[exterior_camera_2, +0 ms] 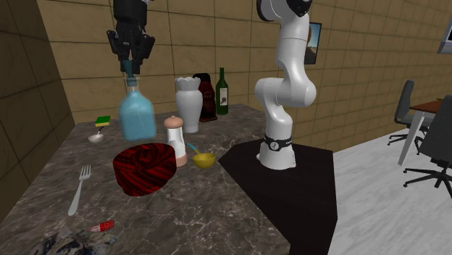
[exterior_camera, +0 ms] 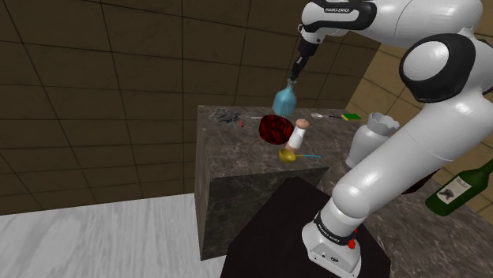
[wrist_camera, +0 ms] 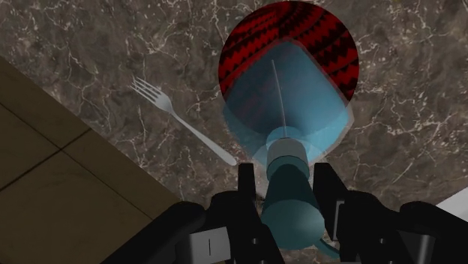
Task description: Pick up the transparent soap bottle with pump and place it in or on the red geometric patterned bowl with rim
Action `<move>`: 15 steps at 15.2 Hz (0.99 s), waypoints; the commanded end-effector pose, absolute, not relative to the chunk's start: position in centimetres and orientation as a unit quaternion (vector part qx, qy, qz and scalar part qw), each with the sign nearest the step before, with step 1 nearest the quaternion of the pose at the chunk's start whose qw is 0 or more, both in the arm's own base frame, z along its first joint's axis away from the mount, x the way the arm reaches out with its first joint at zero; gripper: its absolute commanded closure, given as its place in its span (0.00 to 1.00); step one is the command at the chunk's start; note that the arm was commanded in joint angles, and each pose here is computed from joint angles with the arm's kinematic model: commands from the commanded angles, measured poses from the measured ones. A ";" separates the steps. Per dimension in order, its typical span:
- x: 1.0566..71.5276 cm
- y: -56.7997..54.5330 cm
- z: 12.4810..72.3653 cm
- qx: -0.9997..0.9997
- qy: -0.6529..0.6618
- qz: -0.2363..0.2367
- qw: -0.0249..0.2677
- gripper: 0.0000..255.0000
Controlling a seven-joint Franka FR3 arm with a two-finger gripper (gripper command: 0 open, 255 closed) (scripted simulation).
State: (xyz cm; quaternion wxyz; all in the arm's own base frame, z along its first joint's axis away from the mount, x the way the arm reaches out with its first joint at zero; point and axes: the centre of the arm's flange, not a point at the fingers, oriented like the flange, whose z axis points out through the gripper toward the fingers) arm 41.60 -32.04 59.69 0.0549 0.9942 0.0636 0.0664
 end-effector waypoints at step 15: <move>41.6 -31.9 54.5 0.994 0.064 0.067 0.055 1.00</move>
